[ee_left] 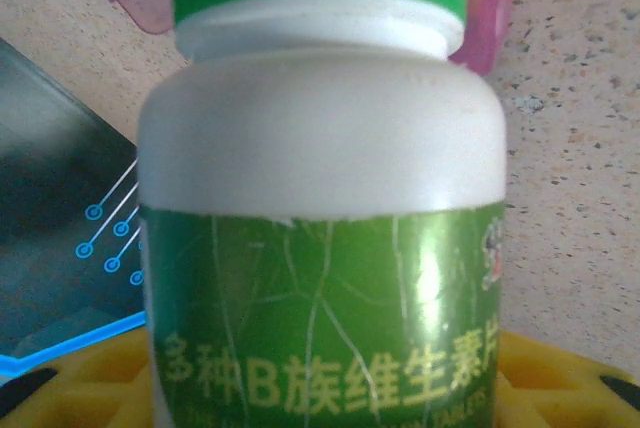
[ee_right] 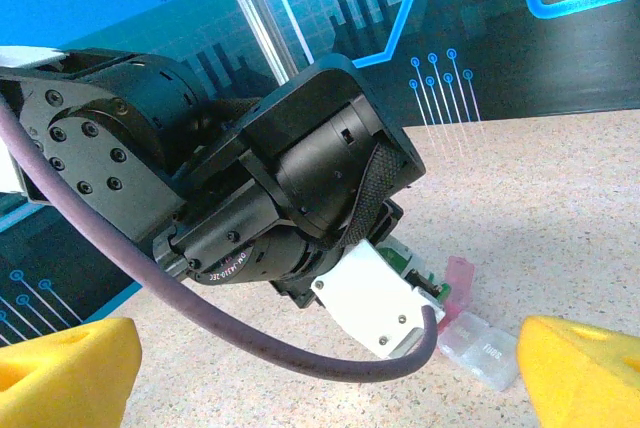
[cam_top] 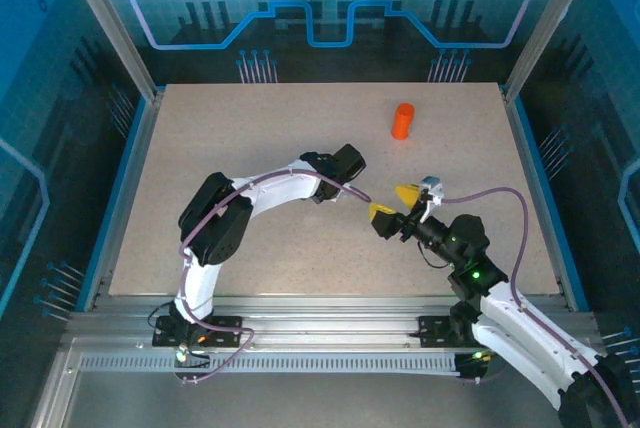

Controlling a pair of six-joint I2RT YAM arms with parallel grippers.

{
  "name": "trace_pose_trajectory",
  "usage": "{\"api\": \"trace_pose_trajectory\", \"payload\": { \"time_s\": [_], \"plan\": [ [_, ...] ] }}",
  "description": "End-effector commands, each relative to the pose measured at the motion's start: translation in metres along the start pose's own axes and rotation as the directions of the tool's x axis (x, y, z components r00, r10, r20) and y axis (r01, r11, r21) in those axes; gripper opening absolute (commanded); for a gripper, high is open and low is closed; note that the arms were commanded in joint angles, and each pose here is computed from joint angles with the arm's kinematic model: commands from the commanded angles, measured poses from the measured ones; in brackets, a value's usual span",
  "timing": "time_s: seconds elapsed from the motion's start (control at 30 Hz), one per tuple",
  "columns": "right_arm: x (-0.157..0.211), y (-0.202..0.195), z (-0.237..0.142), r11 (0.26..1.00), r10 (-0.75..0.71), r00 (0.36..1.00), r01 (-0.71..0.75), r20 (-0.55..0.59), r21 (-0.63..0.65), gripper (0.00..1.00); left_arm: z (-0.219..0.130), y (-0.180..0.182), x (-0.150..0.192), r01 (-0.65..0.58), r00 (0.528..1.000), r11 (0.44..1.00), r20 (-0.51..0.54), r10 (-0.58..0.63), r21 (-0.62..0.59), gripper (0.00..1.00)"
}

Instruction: Sort the pills into containers

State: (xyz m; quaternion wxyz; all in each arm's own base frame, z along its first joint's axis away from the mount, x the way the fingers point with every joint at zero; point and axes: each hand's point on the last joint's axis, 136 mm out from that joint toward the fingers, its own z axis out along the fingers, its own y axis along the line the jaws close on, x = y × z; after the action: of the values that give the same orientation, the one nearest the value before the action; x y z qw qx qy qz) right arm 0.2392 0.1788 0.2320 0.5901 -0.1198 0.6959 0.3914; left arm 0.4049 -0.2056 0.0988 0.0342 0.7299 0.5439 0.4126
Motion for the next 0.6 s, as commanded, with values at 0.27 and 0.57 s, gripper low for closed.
{"api": "trace_pose_trajectory", "payload": {
  "time_s": [0.27, 0.57],
  "plan": [
    [-0.009, 0.003, -0.002, 1.000, 0.000, 0.999, 0.001, 0.042, -0.021, 0.98, 0.037, -0.018, -0.039, -0.150, 0.988, 0.988, -0.036, 0.151, 0.026, 0.00],
    [-0.009, 0.003, -0.003, 1.000, 0.001, 0.999, 0.000, 0.043, -0.022, 0.98, 0.023, -0.003, -0.023, -0.054, 0.998, 0.998, -0.017, 0.054, 0.021, 0.00]
  ]
}}
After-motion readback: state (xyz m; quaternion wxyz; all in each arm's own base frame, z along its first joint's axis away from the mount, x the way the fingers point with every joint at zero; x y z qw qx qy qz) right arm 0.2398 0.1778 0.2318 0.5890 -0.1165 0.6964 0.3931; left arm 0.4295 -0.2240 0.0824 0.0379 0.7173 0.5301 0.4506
